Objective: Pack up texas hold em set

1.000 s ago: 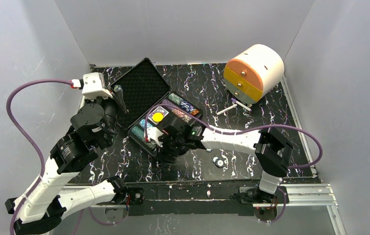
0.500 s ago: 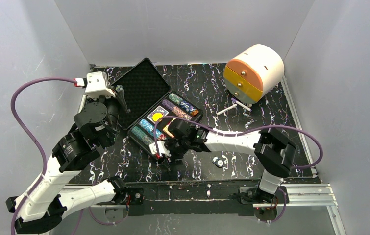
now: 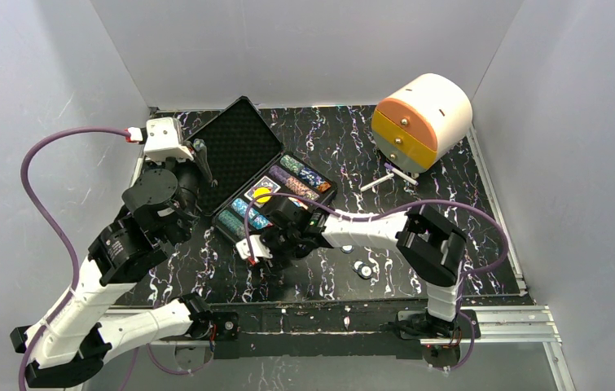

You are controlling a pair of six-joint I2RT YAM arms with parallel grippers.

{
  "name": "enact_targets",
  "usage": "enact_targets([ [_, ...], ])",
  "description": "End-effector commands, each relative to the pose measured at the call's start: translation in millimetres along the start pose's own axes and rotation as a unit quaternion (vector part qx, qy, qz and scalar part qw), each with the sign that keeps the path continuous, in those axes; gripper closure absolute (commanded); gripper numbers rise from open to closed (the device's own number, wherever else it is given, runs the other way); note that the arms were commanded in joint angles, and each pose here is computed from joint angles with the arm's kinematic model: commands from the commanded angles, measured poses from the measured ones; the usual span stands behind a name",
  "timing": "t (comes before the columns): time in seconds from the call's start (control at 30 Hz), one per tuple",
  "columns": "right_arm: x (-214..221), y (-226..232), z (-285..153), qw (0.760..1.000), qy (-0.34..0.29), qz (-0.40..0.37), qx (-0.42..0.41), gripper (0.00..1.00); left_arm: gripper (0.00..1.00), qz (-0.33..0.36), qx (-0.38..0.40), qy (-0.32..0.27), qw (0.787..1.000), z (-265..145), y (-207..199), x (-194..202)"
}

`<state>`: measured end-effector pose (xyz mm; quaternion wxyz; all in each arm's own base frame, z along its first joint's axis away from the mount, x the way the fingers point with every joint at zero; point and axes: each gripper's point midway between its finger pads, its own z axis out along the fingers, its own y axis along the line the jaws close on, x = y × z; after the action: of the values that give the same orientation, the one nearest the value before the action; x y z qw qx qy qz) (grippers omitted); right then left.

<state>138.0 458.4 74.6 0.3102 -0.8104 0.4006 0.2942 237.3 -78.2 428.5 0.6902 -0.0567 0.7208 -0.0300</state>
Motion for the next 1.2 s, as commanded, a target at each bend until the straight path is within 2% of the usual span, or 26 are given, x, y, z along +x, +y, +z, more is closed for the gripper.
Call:
enact_targets([
  [0.0,-4.0,-16.0,2.1,0.999,0.002,-0.039,0.012,0.27,1.0,-0.017,-0.006,-0.021,1.0,-3.1,5.9,-16.2],
  [0.37,19.3,-23.6,9.4,0.996,0.046,-0.068,0.032,0.27,1.0,-0.013,-0.012,-0.02,1.0,-2.3,8.2,-9.9],
  [0.8,66.0,-13.9,22.9,0.976,0.169,-0.134,0.025,0.29,1.0,-0.007,-0.022,-0.019,1.0,-1.5,11.7,-5.5],
  [0.93,73.2,-13.0,17.4,0.971,0.196,-0.131,0.026,0.3,1.0,-0.005,-0.026,-0.019,0.999,-1.2,13.1,-3.7],
  [1.17,66.3,-29.4,6.1,0.968,0.2,-0.131,0.076,0.31,1.0,0.0,-0.029,-0.018,0.999,-0.3,13.3,-0.7],
])
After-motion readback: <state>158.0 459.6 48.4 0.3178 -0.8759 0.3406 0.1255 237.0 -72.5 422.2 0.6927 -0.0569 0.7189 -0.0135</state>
